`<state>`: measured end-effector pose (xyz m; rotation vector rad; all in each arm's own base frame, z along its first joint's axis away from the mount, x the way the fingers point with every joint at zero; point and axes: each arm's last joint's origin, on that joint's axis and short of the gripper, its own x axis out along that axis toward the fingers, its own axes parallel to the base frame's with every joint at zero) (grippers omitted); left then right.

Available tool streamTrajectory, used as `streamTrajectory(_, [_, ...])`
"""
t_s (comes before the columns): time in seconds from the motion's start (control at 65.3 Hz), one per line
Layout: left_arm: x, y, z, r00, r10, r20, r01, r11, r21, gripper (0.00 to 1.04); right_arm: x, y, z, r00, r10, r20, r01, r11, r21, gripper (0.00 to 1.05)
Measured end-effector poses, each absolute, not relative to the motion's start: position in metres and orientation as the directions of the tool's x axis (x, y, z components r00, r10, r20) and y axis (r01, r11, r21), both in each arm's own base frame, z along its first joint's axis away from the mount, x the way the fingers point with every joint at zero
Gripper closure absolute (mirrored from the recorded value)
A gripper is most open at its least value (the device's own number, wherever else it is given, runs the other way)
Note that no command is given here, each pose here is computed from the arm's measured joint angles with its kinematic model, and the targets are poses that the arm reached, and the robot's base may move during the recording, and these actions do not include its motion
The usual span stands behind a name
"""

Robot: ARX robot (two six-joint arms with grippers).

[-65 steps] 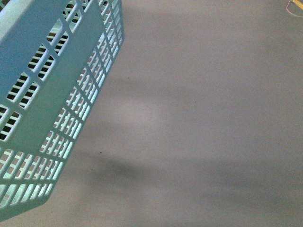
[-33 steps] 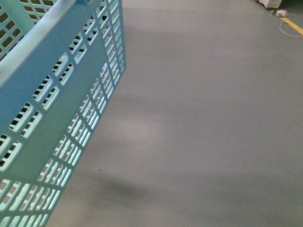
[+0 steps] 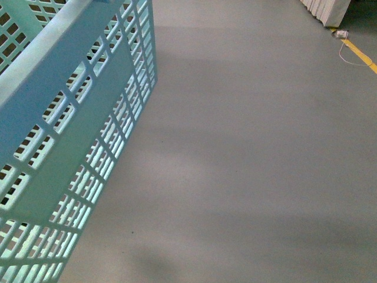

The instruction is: Pick lemon and mango into basket

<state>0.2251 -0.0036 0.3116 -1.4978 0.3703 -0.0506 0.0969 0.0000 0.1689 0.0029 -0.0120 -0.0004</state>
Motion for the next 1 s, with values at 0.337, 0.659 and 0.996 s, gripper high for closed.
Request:
streamTrajectory(0.337, [0.2251, -0.0035, 0.3116, 0.943, -0.259, -0.209, -0.194, 0.083, -0.978, 0.78, 0.0969, 0.0, 0.1689, 1.0, 0.0, 0.012, 0.0, 1.0, 0.002, 0.09])
streamTrajectory(0.659, [0.2251, -0.0035, 0.3116, 0.943, -0.259, -0.209, -0.194, 0.083, -0.978, 0.78, 0.0969, 0.0, 0.1689, 1.0, 0.0, 0.012, 0.0, 1.0, 0.002, 0.09])
streamTrajectory(0.996, [0.2251, -0.0035, 0.3116, 0.943, -0.259, -0.209, -0.194, 0.083, -0.978, 0.78, 0.0969, 0.0, 0.1689, 1.0, -0.001, 0.012, 0.001, 1.0, 0.003, 0.09])
